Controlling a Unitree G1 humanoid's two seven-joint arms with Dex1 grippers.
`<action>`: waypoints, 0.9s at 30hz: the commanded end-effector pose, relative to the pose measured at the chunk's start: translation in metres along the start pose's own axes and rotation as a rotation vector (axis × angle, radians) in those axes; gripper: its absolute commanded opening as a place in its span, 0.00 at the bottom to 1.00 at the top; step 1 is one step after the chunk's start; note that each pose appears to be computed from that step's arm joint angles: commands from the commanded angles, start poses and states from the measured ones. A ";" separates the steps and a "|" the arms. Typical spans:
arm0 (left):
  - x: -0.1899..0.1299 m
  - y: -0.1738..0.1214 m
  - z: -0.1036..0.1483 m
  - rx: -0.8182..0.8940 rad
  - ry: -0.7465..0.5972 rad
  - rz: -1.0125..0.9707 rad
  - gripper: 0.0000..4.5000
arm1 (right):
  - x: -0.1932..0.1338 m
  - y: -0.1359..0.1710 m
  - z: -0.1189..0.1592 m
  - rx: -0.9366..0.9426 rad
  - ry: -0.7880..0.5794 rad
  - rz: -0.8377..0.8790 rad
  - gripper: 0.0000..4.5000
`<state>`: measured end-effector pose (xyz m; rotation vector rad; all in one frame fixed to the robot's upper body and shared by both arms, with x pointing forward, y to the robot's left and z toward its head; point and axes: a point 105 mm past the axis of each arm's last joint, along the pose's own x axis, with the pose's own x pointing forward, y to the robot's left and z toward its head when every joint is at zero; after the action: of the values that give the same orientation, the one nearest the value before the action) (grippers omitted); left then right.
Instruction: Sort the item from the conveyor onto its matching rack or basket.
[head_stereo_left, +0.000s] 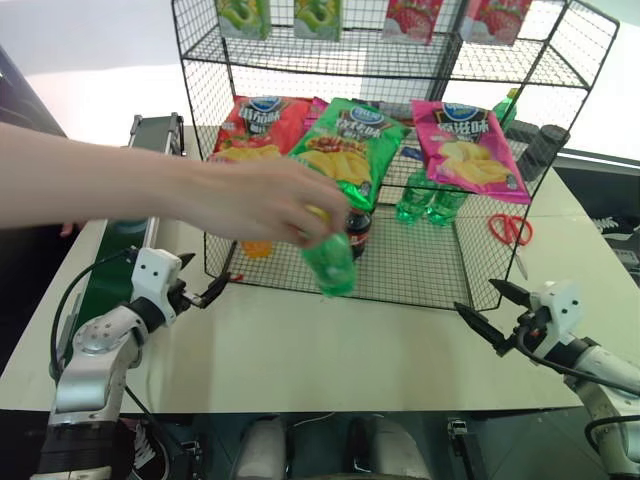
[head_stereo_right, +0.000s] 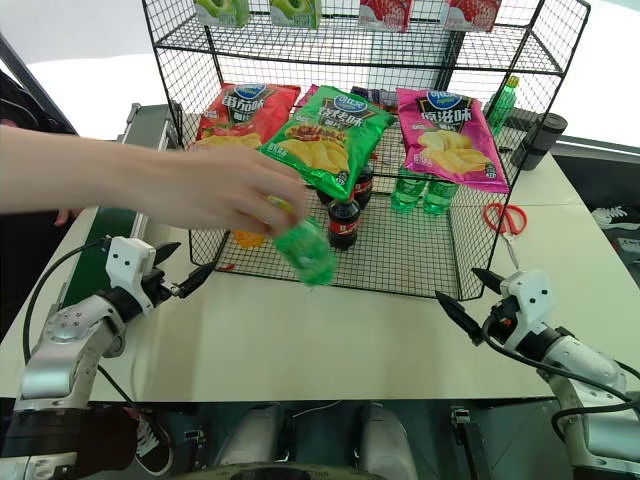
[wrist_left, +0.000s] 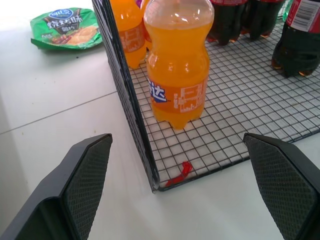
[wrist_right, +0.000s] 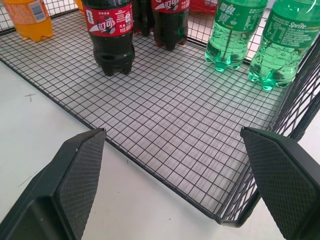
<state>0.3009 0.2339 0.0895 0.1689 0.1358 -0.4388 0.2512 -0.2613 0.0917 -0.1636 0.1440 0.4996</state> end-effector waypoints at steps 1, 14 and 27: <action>-0.006 0.003 0.009 0.022 -0.034 0.023 1.00 | 0.004 0.003 0.015 -0.031 -0.037 0.017 1.00; -0.027 0.032 0.007 -0.076 -0.077 0.219 1.00 | 0.029 0.026 0.036 -0.041 -0.079 0.125 1.00; -0.053 0.093 0.011 -0.192 -0.202 0.677 1.00 | 0.053 0.082 0.061 -0.021 -0.189 0.244 1.00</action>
<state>0.2967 0.3264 0.1099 -0.0356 -0.0272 0.1794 0.2639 -0.1652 0.1167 -0.1035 0.0409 0.7399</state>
